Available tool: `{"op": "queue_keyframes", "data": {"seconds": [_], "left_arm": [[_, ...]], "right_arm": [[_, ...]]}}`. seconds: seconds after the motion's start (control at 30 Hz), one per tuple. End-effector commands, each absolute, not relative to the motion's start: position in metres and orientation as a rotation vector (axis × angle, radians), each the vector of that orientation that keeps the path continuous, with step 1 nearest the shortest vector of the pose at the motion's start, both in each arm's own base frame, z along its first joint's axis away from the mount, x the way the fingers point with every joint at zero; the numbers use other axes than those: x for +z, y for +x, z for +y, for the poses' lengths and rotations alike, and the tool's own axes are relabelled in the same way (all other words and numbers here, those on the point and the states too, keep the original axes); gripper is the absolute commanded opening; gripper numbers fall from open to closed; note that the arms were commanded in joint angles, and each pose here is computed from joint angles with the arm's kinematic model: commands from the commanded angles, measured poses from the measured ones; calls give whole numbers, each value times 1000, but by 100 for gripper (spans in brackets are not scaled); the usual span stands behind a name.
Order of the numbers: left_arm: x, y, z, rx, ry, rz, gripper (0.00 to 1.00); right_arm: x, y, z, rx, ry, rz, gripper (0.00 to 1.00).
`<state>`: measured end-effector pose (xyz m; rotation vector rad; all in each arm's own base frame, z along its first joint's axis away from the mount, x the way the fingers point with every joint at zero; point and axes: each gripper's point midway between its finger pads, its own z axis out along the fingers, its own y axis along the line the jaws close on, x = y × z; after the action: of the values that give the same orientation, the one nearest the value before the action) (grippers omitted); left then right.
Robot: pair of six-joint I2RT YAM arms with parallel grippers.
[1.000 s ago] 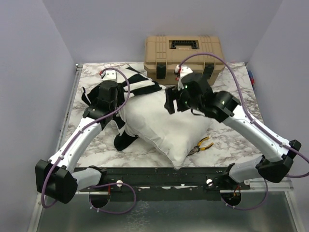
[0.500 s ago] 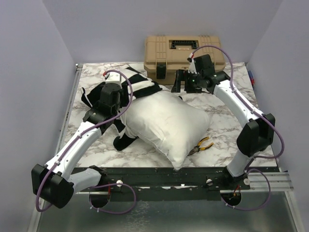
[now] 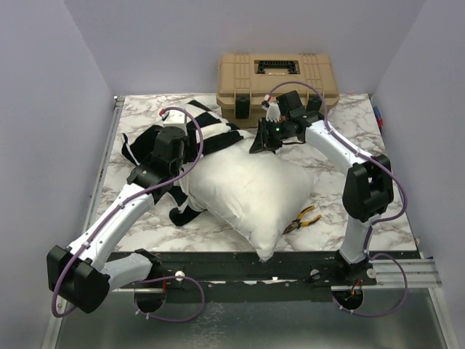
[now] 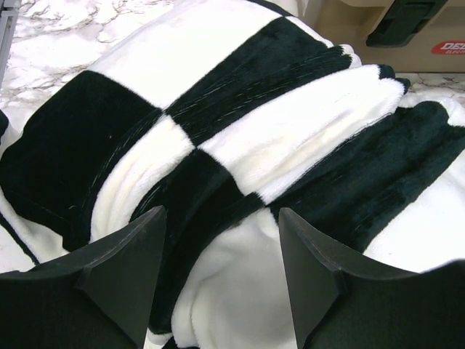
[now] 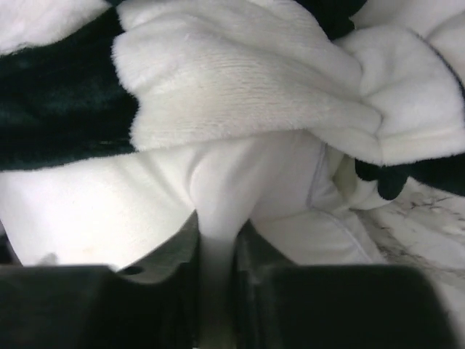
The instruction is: Remove the pillowcase from the pillow
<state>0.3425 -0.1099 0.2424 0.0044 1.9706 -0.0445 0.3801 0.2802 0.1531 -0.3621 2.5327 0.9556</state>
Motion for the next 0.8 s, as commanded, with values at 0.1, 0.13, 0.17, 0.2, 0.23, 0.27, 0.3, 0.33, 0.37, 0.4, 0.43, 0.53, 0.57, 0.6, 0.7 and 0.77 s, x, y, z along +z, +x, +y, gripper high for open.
{"op": "queue_keyframes", "data": {"seconds": [0.1, 0.13, 0.17, 0.2, 0.23, 0.27, 0.3, 0.33, 0.37, 0.4, 0.43, 0.53, 0.57, 0.6, 0.7, 0.77], "left_arm": [[246, 341, -118, -91, 41, 1948, 65], [247, 341, -120, -101, 47, 1946, 65], [249, 341, -122, -112, 53, 1941, 65], [252, 341, -123, -122, 53, 1934, 65], [256, 341, -125, -133, 57, 1926, 65], [259, 342, -127, -145, 59, 1920, 65], [262, 342, -129, -153, 67, 1915, 66], [266, 343, -131, -164, 73, 1908, 66], [270, 343, -133, -177, 78, 1900, 66], [275, 343, -135, -191, 81, 1892, 66], [280, 343, -137, -210, 85, 1884, 66], [295, 343, -147, -277, 91, 1862, 67], [300, 343, -151, -301, 95, 1855, 67], [303, 343, -155, -327, 101, 1853, 68], [308, 348, -167, -377, 119, 1855, 68], [309, 353, -175, -398, 133, 1866, 68]], "right_arm": [[246, 377, 285, 923, -487, 2315, 1], [257, 379, 285, 902, -490, 2290, 0], [267, 380, 284, 882, -497, 2267, 0], [277, 380, 284, 865, -508, 2242, 0], [285, 379, 285, 854, -517, 2225, 0], [294, 378, 287, 846, -531, 2203, 0], [302, 376, 289, 838, -547, 2184, 0], [308, 373, 292, 827, -565, 2169, 0], [313, 370, 295, 807, -586, 2151, 0], [315, 366, 299, 780, -610, 2139, 0], [316, 361, 302, 749, -632, 2127, 0], [306, 348, 309, 673, -689, 2120, 0], [296, 344, 310, 652, -699, 2134, 0], [290, 341, 310, 632, -706, 2139, 0], [270, 332, 310, 580, -709, 2168, 0], [259, 324, 310, 554, -715, 2187, 0]]}}
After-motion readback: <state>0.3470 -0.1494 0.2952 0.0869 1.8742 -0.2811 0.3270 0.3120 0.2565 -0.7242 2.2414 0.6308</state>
